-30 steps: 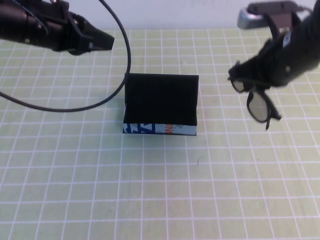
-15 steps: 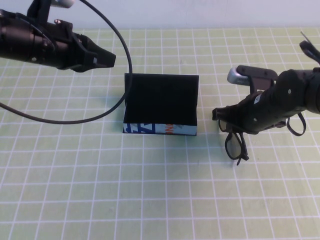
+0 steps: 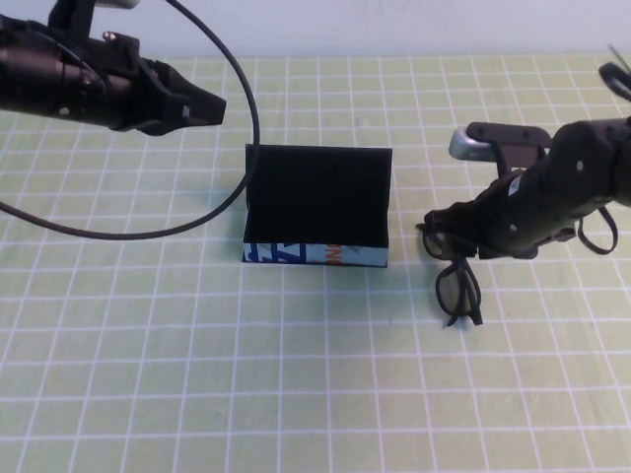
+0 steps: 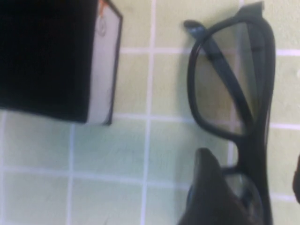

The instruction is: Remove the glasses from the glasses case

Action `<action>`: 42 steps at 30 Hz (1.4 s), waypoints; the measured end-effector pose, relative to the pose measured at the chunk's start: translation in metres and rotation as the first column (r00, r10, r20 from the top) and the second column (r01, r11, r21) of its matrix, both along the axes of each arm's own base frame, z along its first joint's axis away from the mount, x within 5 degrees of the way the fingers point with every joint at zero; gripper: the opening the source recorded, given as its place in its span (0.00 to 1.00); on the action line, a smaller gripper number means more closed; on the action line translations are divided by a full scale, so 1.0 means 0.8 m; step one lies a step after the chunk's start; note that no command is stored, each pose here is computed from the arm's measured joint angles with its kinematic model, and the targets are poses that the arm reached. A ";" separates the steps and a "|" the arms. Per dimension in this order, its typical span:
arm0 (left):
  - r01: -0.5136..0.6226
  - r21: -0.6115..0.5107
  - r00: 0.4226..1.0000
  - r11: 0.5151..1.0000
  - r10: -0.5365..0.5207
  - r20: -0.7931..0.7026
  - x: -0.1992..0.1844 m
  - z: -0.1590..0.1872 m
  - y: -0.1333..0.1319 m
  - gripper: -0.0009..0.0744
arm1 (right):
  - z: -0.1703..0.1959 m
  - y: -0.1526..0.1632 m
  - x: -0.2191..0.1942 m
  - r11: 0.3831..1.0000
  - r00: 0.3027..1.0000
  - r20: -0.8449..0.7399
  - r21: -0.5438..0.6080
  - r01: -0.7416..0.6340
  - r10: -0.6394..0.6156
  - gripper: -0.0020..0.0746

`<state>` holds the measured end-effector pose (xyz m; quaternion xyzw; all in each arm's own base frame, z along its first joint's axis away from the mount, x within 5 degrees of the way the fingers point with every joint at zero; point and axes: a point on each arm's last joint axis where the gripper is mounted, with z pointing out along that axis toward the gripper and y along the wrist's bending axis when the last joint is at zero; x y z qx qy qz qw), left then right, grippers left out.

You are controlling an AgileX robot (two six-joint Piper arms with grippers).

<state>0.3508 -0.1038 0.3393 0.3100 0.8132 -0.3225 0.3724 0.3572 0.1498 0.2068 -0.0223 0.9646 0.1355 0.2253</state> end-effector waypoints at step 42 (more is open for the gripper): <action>-0.577 -0.248 0.626 0.778 0.617 0.478 -0.360 -0.142 0.102 0.01 | 0.097 -0.149 -0.410 0.951 0.732 0.677 0.171 -0.256 0.076 0.01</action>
